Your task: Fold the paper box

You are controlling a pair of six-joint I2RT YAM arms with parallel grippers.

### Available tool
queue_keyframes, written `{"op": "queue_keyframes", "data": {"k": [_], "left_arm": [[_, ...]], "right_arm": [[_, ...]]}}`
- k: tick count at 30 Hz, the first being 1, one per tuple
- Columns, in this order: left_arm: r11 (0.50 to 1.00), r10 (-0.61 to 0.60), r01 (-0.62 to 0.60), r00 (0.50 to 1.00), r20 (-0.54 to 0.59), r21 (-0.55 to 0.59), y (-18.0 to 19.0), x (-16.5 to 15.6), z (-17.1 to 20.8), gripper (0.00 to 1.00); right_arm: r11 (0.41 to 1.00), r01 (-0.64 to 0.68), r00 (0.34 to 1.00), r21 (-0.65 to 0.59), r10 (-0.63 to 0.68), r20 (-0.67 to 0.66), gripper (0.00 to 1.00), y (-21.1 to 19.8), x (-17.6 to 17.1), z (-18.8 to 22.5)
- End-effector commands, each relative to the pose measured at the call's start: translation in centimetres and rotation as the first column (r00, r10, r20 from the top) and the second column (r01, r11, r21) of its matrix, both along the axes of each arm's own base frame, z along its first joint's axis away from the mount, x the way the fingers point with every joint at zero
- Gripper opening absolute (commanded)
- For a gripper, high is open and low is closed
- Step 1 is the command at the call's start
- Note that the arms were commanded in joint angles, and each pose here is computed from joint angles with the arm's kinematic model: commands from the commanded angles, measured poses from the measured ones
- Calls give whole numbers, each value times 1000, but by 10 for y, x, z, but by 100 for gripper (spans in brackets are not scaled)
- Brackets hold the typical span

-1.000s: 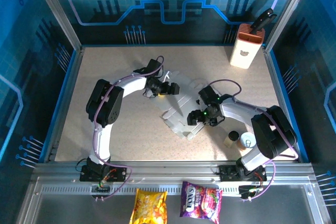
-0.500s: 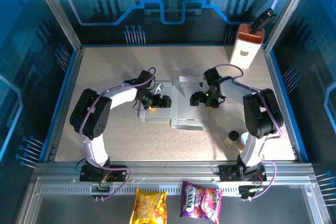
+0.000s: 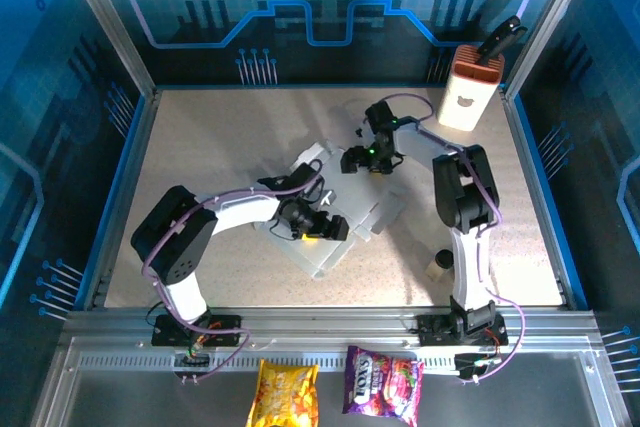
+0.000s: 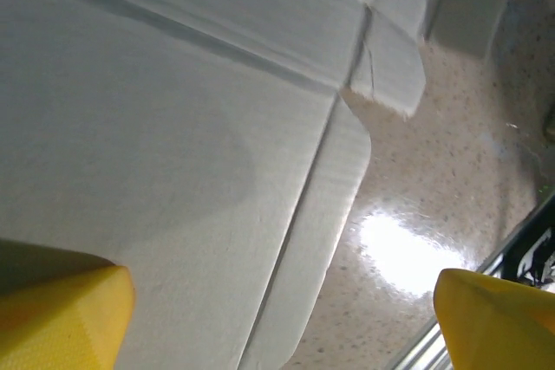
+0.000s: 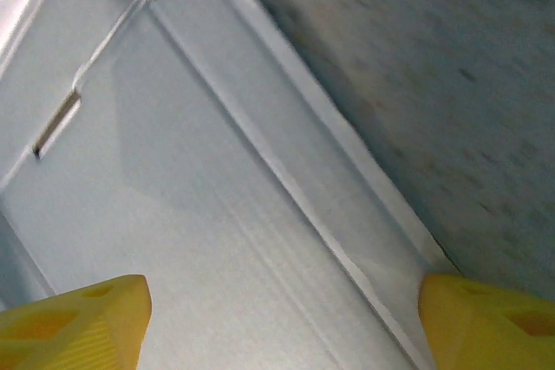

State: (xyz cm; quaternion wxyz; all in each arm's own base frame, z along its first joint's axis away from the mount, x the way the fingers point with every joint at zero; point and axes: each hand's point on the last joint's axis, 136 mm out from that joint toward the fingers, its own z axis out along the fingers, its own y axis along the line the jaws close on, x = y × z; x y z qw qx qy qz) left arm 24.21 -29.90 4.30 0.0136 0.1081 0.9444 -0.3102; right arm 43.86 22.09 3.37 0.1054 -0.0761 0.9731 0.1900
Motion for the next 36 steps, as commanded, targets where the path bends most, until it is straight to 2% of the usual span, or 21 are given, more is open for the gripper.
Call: {"op": "queue_keyframes", "data": {"k": [1,6,9,15,19,25,29,36], "left_arm": [[998,40,-41,999,-24,-48,-19,0,0,90],[989,76,-78,997,-21,-127,-40,8,14,90],[983,99,-93,995,30,-158,-42,16,32,90],[982,171,-158,978,123,-107,-19,29,50,90],[967,248,-239,963,108,-87,3,35,52,90],[918,394,-388,916,74,-80,42,52,52,93],[906,422,-418,904,69,-60,62,57,48,95],[877,475,-472,880,21,-92,87,64,40,96]], "right_arm": [[994,-102,991,51,105,-78,82,43,-20,-14],[974,-174,982,145,182,-48,82,89,-18,-3],[964,-201,978,172,208,-27,82,98,-19,12],[971,-125,992,204,119,43,83,73,-26,63],[978,-73,997,195,66,39,83,46,-48,81],[978,-4,1000,207,3,6,83,23,-83,77],[967,0,1000,257,5,-18,83,29,-102,71],[967,-27,995,253,50,-83,83,43,-129,44]]}}
